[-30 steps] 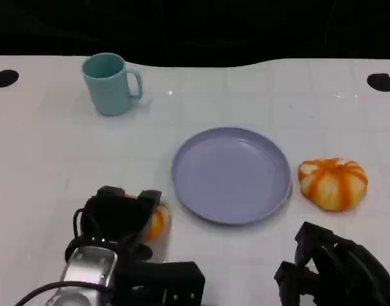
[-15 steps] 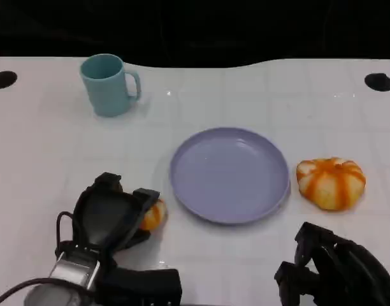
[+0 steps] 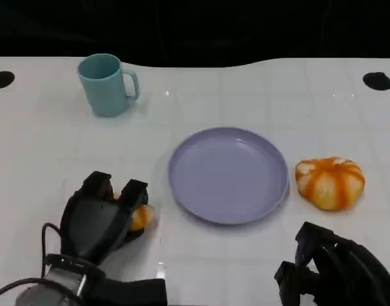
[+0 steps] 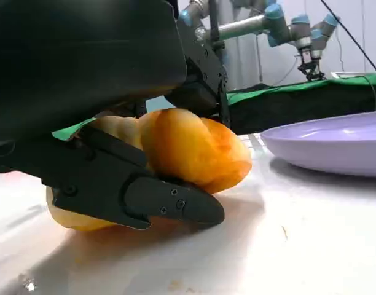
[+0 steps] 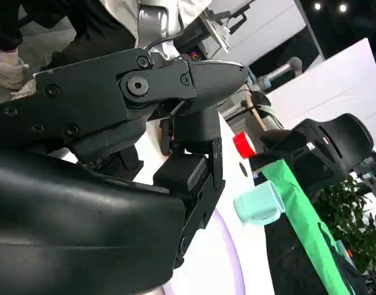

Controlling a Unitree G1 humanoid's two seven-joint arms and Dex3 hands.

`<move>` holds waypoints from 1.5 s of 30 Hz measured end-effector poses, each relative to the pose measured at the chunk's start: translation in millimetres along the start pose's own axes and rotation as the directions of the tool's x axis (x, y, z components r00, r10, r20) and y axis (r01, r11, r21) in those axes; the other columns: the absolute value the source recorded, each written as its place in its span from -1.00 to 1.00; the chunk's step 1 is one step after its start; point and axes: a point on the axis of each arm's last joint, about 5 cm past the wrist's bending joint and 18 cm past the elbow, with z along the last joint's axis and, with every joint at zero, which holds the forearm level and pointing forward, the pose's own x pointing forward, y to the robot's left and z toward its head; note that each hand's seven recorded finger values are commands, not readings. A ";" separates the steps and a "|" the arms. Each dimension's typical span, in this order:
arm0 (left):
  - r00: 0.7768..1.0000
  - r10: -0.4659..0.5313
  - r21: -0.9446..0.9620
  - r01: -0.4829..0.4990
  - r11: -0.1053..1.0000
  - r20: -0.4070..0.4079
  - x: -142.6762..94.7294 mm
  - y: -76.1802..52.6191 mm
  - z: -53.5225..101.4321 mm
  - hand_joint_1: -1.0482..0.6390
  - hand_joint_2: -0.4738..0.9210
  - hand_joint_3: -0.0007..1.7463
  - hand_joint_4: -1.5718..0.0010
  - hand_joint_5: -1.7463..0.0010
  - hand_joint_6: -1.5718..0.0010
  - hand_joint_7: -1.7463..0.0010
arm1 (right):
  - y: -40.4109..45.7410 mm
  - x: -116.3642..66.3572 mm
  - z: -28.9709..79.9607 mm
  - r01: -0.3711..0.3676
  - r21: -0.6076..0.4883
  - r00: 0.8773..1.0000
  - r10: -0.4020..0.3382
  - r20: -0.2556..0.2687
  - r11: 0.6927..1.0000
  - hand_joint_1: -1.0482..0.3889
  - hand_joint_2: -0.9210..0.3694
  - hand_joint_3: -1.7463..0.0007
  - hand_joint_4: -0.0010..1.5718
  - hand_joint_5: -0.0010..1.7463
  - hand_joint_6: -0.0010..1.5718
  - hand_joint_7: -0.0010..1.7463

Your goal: Grasp the bread from the table and place it into the plate.

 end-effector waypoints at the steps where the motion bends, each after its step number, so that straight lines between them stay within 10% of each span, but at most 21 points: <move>1: 1.000 0.004 -0.016 -0.004 1.000 -0.003 -0.1 0.2 -0.2 0.05 0.43 0.07 -0.10 -1.00 0.15 -1.00 | 0.0 0.0 0.0 0.000 0.000 1.000 0.000 0.000 1.000 -0.58 -1.00 0.76 0.13 0.87 0.00 0.61; 9: 0.995 0.072 -0.170 -0.083 0.982 -0.068 0.6 7.6 -2.1 0.14 0.19 0.41 -0.19 -1.00 0.05 -1.00 | 0.4 -0.3 0.4 0.007 -0.001 1.000 -0.007 -0.001 1.000 -0.59 -1.00 0.76 0.14 0.88 0.01 0.63; 29: 0.952 0.274 -0.319 -0.303 0.898 -0.134 15.7 46.1 3.6 0.26 0.03 0.57 -0.24 -1.00 0.02 -1.00 | 1.5 -1.3 0.6 0.016 -0.001 1.000 -0.016 -0.005 1.000 -0.58 -1.00 0.75 0.12 0.88 -0.03 0.66; 45: 0.948 0.292 -0.523 -0.314 0.792 -0.127 29.0 67.4 17.4 0.27 -0.11 0.89 -0.27 -1.00 -0.02 -0.99 | 0.3 -1.9 -0.8 0.012 0.005 1.000 -0.012 -0.010 1.000 -0.58 -1.00 0.75 0.12 0.87 -0.01 0.63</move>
